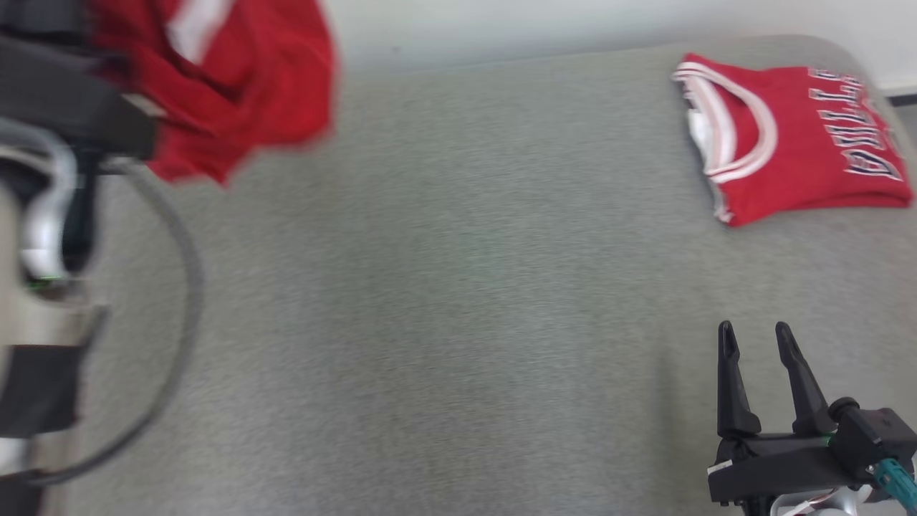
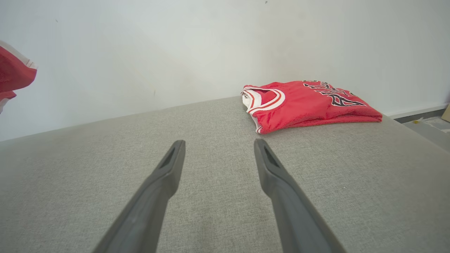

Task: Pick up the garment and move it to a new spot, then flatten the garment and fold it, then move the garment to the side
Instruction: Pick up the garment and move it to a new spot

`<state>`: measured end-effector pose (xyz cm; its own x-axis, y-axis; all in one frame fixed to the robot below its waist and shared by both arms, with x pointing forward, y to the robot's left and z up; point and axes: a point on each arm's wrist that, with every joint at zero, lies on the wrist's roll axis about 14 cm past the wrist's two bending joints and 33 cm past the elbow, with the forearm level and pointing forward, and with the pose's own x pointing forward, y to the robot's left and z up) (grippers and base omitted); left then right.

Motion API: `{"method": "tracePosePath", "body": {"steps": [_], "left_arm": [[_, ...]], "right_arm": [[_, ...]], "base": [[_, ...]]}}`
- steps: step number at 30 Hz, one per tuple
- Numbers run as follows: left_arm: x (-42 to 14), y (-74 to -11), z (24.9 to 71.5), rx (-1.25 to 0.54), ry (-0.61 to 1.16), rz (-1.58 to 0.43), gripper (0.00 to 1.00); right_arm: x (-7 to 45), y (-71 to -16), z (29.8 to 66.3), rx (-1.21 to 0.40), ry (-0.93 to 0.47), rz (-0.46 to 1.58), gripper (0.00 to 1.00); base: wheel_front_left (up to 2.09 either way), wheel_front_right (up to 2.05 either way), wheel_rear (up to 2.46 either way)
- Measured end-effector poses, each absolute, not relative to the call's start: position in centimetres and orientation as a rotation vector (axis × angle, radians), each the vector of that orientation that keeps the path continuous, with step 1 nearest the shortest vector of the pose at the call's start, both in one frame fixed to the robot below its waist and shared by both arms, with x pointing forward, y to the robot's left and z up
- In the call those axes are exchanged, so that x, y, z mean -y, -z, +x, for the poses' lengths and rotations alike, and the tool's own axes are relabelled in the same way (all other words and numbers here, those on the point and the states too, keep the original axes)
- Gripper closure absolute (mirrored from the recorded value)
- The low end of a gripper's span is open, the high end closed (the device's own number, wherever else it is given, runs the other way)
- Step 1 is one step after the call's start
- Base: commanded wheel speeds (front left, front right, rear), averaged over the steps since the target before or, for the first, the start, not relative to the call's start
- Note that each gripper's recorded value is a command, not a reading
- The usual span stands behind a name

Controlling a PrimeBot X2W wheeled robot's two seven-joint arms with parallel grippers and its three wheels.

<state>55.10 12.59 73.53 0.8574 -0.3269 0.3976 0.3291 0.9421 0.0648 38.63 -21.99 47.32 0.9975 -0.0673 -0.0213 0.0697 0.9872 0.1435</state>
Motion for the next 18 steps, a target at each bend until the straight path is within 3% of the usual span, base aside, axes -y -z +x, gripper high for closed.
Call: {"method": "tracePosePath", "body": {"steps": [11,18], "left_arm": [[5.4,-74.3,50.5,0.401,0.762,-0.181,1.00],[11.8,-71.7,47.7,0.321,0.916,-0.266,1.00]], "right_arm": [[26.7,-47.3,33.9,-0.008,0.240,0.180,0.00],[28.7,-47.6,31.7,0.000,0.315,0.173,0.00]], "base": [[0.00,0.00,0.00],[0.00,0.00,0.00]]}}
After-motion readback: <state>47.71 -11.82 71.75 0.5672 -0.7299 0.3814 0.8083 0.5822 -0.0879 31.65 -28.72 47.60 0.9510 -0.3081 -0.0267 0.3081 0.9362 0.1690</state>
